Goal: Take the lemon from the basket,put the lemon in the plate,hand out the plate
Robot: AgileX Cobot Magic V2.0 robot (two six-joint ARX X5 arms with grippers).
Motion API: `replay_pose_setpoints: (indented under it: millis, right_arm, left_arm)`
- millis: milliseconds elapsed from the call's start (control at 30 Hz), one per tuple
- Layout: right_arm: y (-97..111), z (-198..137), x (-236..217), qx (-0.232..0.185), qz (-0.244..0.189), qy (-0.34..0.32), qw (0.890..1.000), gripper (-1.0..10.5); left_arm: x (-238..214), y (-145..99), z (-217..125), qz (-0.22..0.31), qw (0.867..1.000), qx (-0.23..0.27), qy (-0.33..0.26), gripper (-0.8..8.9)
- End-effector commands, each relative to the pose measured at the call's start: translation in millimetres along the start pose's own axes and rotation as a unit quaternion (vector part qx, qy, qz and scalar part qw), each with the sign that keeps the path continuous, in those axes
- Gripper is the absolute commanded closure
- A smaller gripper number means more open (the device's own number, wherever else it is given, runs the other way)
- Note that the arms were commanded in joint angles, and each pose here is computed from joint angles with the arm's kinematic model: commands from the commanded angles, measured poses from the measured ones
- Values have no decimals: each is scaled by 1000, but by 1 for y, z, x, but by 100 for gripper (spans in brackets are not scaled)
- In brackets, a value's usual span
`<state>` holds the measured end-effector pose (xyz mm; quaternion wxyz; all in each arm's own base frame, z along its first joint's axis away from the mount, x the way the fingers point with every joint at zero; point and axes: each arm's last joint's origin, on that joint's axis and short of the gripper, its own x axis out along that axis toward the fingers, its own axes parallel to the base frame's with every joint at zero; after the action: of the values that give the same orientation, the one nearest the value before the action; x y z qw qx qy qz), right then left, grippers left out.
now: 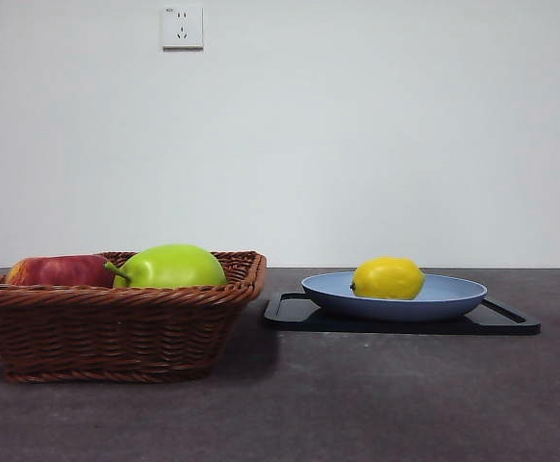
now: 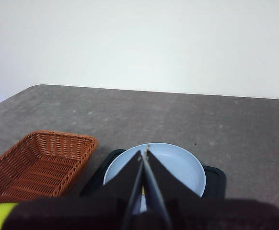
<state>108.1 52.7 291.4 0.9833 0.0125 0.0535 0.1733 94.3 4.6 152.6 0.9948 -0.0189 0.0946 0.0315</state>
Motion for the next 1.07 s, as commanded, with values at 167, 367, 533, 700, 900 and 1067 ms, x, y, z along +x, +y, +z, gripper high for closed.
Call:
replay_pose_setpoints:
  millis: [167,367,533,700,900,1067]
  right_arm:
    - [1,4,0,8,1,-11,1000,942]
    - [1,4,-1,8,2,-11,1000,942]
    - [1,4,0,8,1,-11,1000,942]
    - [-1,5,-6,-39,-15,-21,999,942]
    - [-14,-13,-23,-78,-61,-31,995,942]
    - [-26,-52,-23,-54,-67,-28,996,942]
  left_arm:
    - [0,0,-1,3,1000,-4,-2,805]
    - [0,0,-1,3,1000,-3,-2,805]
    - [0,0,-1,3,1000,-3,-2,805]
    - [0,0,-1,3,1000,-3,-2,805]
    - [0,0,-1,3,1000,-4,-2,805]
    - [0,0,-1,3,1000,-3,-2,805]
